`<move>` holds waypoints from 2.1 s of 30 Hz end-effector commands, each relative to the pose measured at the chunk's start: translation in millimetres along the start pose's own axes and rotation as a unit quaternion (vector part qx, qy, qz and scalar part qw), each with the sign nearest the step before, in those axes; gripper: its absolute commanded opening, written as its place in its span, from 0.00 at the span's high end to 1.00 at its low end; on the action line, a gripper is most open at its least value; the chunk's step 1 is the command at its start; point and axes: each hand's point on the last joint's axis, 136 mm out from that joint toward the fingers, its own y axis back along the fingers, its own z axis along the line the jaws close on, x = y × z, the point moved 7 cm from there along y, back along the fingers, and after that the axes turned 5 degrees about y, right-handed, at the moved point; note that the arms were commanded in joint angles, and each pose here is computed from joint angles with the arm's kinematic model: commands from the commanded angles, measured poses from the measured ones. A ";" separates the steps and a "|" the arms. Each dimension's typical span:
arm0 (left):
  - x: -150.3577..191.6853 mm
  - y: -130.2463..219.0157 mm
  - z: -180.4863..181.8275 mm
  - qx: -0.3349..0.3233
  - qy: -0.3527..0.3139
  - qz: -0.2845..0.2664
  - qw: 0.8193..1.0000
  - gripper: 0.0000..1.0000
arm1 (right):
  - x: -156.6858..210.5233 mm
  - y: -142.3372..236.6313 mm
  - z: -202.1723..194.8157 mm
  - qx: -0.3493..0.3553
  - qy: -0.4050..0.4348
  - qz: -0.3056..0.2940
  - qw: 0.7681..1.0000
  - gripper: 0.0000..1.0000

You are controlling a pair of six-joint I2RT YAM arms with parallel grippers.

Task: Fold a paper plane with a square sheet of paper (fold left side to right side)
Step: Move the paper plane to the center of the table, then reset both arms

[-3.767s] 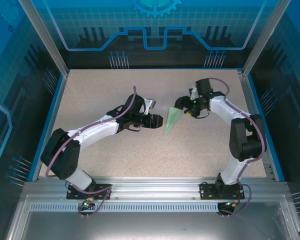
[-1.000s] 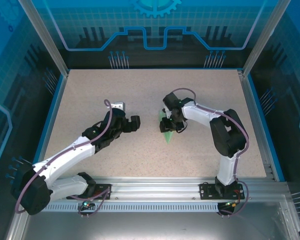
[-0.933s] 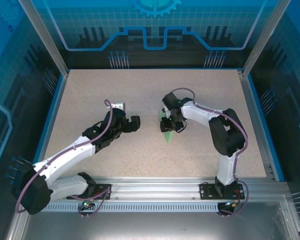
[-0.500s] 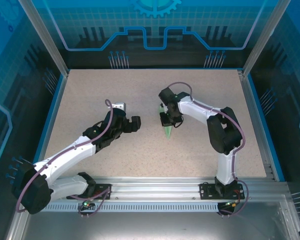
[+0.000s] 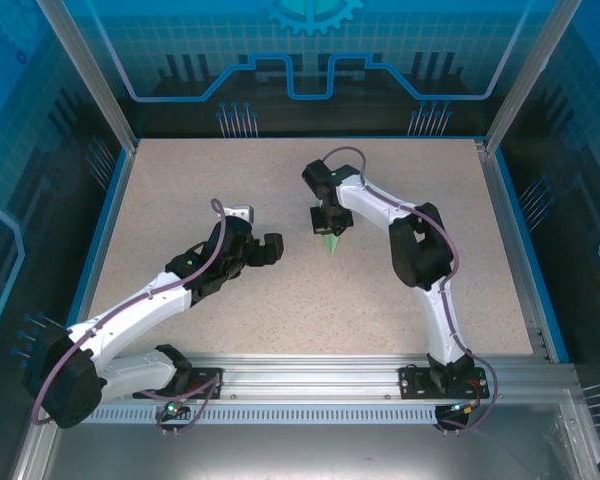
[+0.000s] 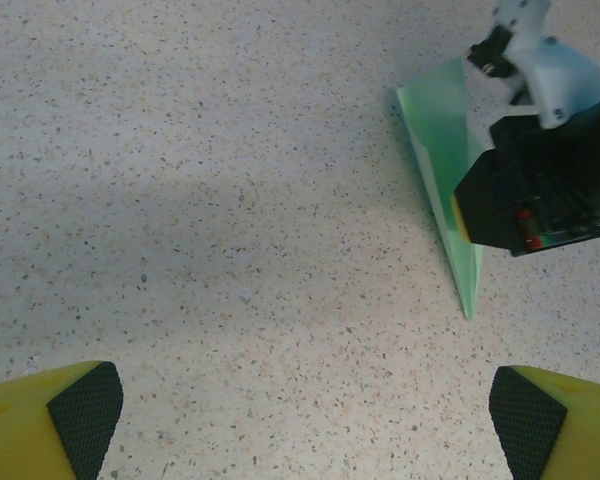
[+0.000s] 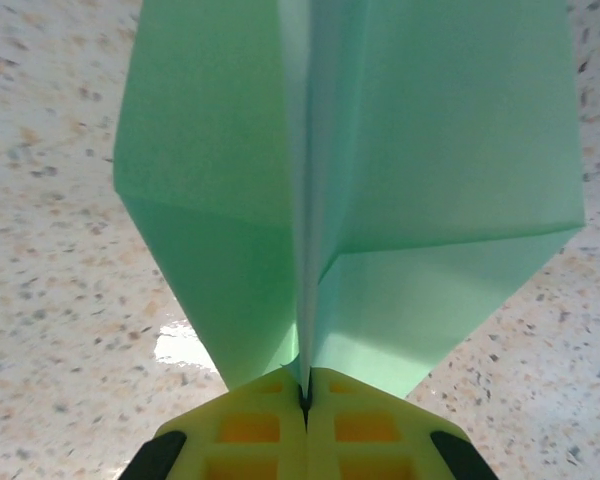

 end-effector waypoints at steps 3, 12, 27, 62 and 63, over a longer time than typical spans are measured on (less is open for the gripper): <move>2.6 -3.5 0.7 0.001 -0.014 0.009 1.000 0.01 | 0.4 -3.9 -6.0 0.028 -0.006 0.026 0.999 1.00; 1.4 -3.9 -1.7 0.004 -0.014 0.012 1.000 0.02 | 1.1 16.4 -1.8 0.017 0.009 0.007 1.000 0.81; -17.1 -5.8 4.2 -0.019 0.034 0.001 0.999 0.02 | 30.2 129.2 -14.6 0.002 0.054 -0.100 0.994 0.36; -30.9 -43.5 141.2 -0.227 -0.061 -0.227 0.945 0.01 | 98.1 44.6 -215.1 0.109 -0.038 -0.479 0.870 0.01; -28.4 -46.6 143.7 -0.222 -0.066 -0.228 0.946 0.02 | 97.2 39.5 -213.6 0.104 -0.032 -0.475 0.874 0.01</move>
